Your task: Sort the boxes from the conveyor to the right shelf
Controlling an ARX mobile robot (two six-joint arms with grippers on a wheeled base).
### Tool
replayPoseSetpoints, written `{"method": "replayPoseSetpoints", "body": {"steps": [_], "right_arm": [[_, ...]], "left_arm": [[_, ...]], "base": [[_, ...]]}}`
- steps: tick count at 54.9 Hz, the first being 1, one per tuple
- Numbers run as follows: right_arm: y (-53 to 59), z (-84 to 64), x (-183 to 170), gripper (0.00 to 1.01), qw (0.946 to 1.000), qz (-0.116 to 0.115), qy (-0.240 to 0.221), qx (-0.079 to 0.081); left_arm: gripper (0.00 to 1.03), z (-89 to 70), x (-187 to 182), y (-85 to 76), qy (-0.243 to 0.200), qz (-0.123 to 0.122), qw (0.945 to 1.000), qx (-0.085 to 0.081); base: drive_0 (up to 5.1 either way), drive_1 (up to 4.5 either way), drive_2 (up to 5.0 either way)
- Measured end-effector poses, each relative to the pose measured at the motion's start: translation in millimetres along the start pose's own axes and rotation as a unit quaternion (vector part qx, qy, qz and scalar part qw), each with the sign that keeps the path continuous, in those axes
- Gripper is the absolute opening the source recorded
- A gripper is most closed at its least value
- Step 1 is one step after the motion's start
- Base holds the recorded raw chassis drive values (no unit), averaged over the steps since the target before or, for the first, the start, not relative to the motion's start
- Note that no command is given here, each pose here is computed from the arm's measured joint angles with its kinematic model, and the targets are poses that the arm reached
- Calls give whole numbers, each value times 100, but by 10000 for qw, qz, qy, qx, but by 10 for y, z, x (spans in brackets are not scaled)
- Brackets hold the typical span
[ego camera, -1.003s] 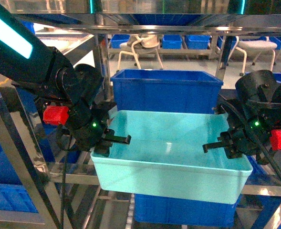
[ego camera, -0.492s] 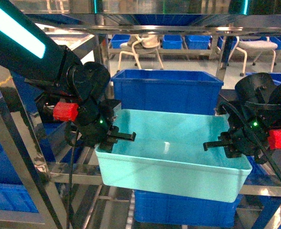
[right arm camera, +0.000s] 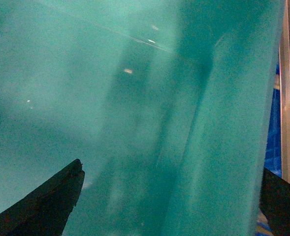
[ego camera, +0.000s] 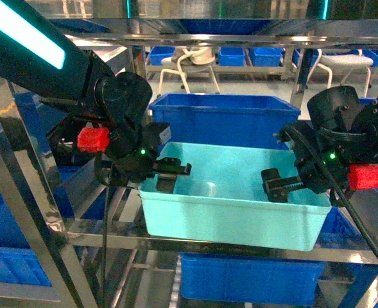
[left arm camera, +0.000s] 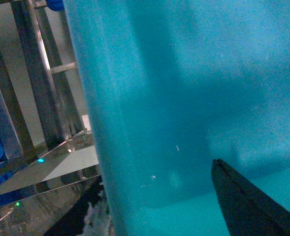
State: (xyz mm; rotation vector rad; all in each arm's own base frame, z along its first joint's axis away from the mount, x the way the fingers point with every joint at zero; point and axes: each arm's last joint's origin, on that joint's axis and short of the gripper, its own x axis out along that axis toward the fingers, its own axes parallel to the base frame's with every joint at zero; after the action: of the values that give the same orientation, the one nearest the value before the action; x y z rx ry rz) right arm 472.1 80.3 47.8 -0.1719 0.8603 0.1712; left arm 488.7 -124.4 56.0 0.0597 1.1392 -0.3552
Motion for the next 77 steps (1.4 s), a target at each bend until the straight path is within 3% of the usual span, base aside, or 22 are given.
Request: {"method": "replayPoseSetpoints", "body": {"steps": [6, 15, 22, 31, 41, 47, 55, 60, 67, 71, 77], "right_arm": [[-3, 63, -6, 98, 9998, -30, -198, -37], [-9, 137, -12, 98, 9982, -201, -566, -46], [-9, 205, -61, 98, 9943, -420, -983, -46], [-2, 228, -255, 98, 9852, -765, -1526, 128], [-17, 106, -457, 98, 9767, -987, -1879, 305], [-21, -31, -618, 98, 9687, -1122, -2194, 294], [-19, -260, -887, 98, 9597, -1241, -2517, 147], [-4, -421, -1107, 98, 9561, -1254, -2647, 110], [2, -702, -1492, 98, 9482, -1340, -2879, 57], [-25, -892, -1773, 98, 9472, -1410, -2878, 34], [-177, -1065, -2067, 98, 9470, -1629, -2764, 144]], "left_arm": [[80, 13, -6, 19, -56, -23, 10000, -43], [100, 59, -18, 46, -254, -35, 9996, -89], [98, 126, -35, 91, -588, -105, 9978, -279], [98, 210, -211, 140, -1258, -139, 9910, -426], [98, 178, -430, 88, -1690, -181, 9839, -558], [98, -10, -598, 52, -1997, -119, 9779, -605], [98, -346, -855, -41, -2343, -90, 9707, -534], [98, -648, -1006, -47, -2413, 36, 9680, -692], [98, -1075, -1207, -72, -2395, 246, 9674, -790], [98, -1327, -1410, -87, -2422, 417, 9655, -862], [98, -1586, -1646, -111, -2436, 660, 9624, -1001]], "base": [[0, 0, 0], [0, 0, 0], [0, 0, 0], [0, 0, 0], [0, 0, 0], [0, 0, 0], [0, 0, 0], [0, 0, 0], [0, 0, 0], [0, 0, 0], [0, 0, 0]]}}
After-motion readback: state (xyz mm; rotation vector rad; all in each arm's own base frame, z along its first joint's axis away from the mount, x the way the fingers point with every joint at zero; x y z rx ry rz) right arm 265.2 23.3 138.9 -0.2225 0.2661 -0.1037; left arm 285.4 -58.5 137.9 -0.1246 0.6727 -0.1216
